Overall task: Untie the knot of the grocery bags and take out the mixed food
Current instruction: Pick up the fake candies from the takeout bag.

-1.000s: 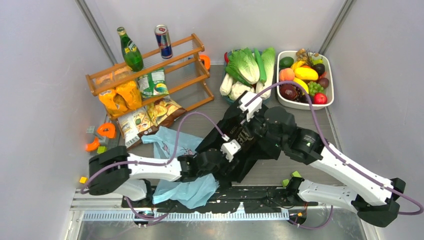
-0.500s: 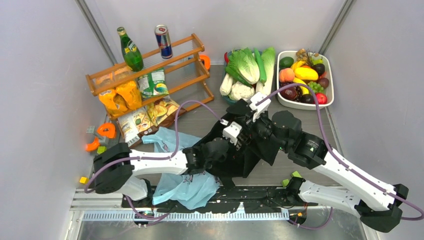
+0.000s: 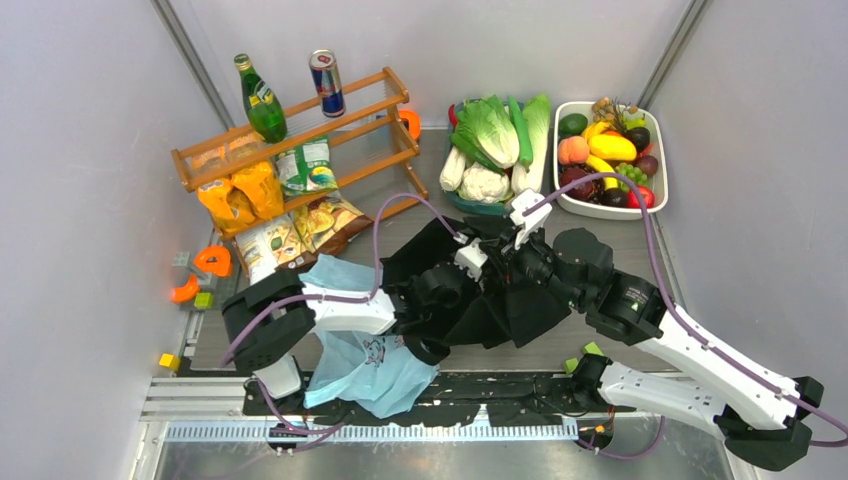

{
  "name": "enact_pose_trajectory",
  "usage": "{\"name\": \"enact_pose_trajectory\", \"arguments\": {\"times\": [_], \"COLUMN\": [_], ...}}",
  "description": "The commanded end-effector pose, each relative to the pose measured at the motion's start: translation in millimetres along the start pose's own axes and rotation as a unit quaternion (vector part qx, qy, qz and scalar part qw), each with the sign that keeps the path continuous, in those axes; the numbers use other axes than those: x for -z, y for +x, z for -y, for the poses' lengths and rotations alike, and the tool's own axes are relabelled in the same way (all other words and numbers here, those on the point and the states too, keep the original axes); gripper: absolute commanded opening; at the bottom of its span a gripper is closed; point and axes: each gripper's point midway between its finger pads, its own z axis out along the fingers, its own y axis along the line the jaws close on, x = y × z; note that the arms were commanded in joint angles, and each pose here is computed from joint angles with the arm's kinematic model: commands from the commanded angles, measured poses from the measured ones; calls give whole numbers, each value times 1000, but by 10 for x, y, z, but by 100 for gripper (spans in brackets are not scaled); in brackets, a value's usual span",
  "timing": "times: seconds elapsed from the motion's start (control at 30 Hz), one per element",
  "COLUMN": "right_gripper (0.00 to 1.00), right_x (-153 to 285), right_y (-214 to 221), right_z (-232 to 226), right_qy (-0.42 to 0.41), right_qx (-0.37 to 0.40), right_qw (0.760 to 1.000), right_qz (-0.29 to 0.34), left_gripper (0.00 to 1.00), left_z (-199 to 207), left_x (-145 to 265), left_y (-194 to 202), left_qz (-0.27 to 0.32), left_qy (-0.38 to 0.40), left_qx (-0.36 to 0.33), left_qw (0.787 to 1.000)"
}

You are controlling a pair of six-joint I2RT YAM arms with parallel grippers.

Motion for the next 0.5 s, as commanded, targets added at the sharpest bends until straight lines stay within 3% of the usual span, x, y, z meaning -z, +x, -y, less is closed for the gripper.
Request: {"name": "enact_pose_trajectory", "arguments": {"times": [0.0, 0.1, 0.2, 0.3, 0.47], "right_gripper": [5, 5, 5, 5, 5], "right_x": [142, 146, 138, 123, 155], "right_y": [-558, -545, -514, -457, -251], "right_z": [-143, -122, -89, 42, 423], "right_qy": [-38, -33, -23, 13, 117], "right_qx": [-32, -33, -34, -37, -46], "right_qw": [993, 993, 994, 994, 988], "right_qz": [104, 106, 106, 102, 87], "left_gripper": [86, 62, 26, 0, 0], "left_z": [193, 231, 280, 294, 365], "left_x": [-135, -165, -159, -80, 352], "left_y": [117, 208, 191, 35, -623], "left_qz": [-18, -27, -25, -10, 68], "left_qy": [52, 63, 75, 81, 114], "left_qx": [3, 6, 6, 8, 19], "left_qw": [998, 998, 997, 997, 991]}}
